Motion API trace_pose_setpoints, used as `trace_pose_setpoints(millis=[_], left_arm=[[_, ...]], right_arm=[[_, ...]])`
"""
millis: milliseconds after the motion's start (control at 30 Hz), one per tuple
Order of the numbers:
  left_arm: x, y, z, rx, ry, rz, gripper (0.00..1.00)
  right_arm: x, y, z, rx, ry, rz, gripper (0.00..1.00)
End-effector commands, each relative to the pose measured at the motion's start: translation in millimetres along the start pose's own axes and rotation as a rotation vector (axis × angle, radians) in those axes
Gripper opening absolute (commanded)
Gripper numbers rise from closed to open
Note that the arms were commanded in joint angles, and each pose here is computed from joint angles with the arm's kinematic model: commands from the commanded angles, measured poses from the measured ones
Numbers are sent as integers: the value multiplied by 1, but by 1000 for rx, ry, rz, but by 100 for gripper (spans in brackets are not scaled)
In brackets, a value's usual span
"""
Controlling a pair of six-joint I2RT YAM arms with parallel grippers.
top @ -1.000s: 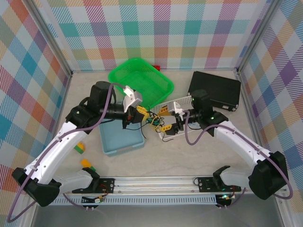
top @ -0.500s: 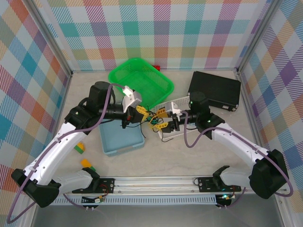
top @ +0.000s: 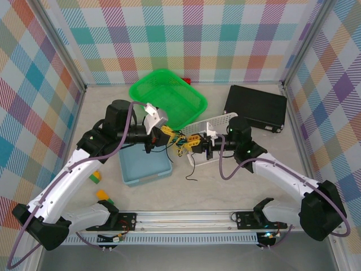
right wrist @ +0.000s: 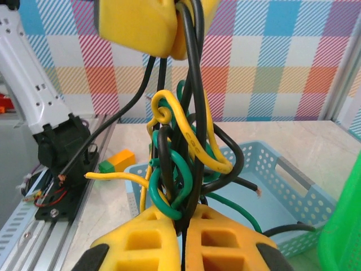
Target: Untangle the cables
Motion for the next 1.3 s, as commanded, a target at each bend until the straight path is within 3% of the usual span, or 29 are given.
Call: trace_pose_setpoints(millis=[0, 200, 367, 800, 1033, 1267], left_arm=[[8, -2, -7, -28, -50, -40, 21], [18, 3, 2, 3, -33, -103, 54], [31, 0, 17, 18, 12, -125, 67], [39, 18, 31, -12, 31, -203, 70], [38, 34, 20, 150, 11, -62, 62], [41, 32, 18, 123, -2, 17, 62]], right_arm=[[3, -4, -11, -36, -59, 66, 0], [7, -14, -14, -156, -91, 154, 0], [9, -16, -17, -161, -77, 178, 0], [13, -2, -26, -137, -95, 105, 0], [17, 5, -25, -127, -73, 97, 0], [20, 11, -24, -116, -61, 80, 0]])
Point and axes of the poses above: each hand's point on the last joint's axis, 136 mm out from that joint toward the fingers, its own x axis back along the fingers, its own y axis along the line the jaws close on, z = x × y, the point moved 4 cm from there along x, back along the fingers, and after that the axes turned 13 degrees about x, right-handed, at the moved point
